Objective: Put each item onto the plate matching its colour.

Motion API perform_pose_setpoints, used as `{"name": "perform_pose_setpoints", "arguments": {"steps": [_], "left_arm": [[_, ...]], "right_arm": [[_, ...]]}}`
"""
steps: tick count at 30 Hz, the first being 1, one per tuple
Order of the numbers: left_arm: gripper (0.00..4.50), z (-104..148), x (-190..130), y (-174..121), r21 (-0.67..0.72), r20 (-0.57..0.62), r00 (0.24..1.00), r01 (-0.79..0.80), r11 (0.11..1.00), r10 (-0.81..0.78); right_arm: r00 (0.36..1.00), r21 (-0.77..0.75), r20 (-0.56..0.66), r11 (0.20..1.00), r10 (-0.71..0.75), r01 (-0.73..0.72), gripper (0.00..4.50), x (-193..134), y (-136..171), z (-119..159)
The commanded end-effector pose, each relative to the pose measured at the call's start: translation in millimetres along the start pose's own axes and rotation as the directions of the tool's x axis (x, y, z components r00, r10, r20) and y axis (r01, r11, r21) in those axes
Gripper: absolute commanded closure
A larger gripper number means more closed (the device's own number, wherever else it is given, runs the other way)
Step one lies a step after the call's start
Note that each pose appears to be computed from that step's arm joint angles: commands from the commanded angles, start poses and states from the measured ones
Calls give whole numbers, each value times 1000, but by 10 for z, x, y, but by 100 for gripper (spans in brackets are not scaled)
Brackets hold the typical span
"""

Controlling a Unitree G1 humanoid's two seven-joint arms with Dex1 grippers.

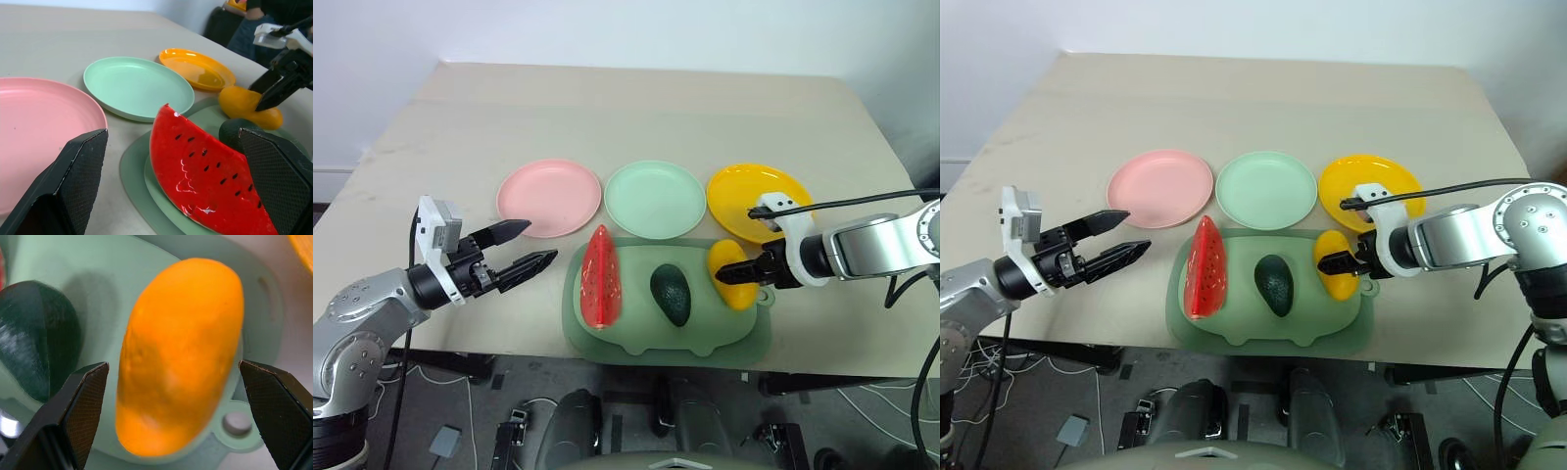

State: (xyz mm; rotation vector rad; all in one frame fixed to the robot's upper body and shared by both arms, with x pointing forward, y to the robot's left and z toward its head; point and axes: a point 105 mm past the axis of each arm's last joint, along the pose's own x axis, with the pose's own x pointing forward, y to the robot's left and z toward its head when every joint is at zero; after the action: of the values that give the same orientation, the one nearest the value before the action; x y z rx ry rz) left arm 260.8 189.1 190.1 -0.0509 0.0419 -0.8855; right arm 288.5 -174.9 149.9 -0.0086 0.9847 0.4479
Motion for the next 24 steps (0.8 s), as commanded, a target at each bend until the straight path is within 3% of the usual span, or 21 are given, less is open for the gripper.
{"name": "perform_pose_setpoints", "arguments": {"steps": [1, 4, 10, 14, 18, 24], "left_arm": [[1, 134, -25, -27, 43, 29, 1000, 6, 999, -7], [1, 147, -36, -9, 50, 25, 1000, 3, 999, -4], [0, 198, -34, 12, 63, 21, 1000, 4, 998, -5], [0, 223, -44, 22, 70, 13, 1000, 5, 998, -6], [0, 259, -48, 30, 80, 16, 1000, 2, 997, -3], [0, 286, -13, 24, 97, 21, 1000, 5, 995, -8]], "right_arm": [[1000, 23, 23, 1000, -21, 20, 0, 44, 19, 32], [1000, 27, 26, 1000, -14, 14, 0, 90, 52, 8], [998, -66, 66, 998, -10, 14, 139, -71, 136, 76], [986, -146, 156, 989, 59, -36, 140, -358, 248, 376], [967, -113, 245, 989, -68, 98, 140, -495, -45, 683], [928, -13, 277, 965, -249, 263, 140, -270, -568, 944]]}}
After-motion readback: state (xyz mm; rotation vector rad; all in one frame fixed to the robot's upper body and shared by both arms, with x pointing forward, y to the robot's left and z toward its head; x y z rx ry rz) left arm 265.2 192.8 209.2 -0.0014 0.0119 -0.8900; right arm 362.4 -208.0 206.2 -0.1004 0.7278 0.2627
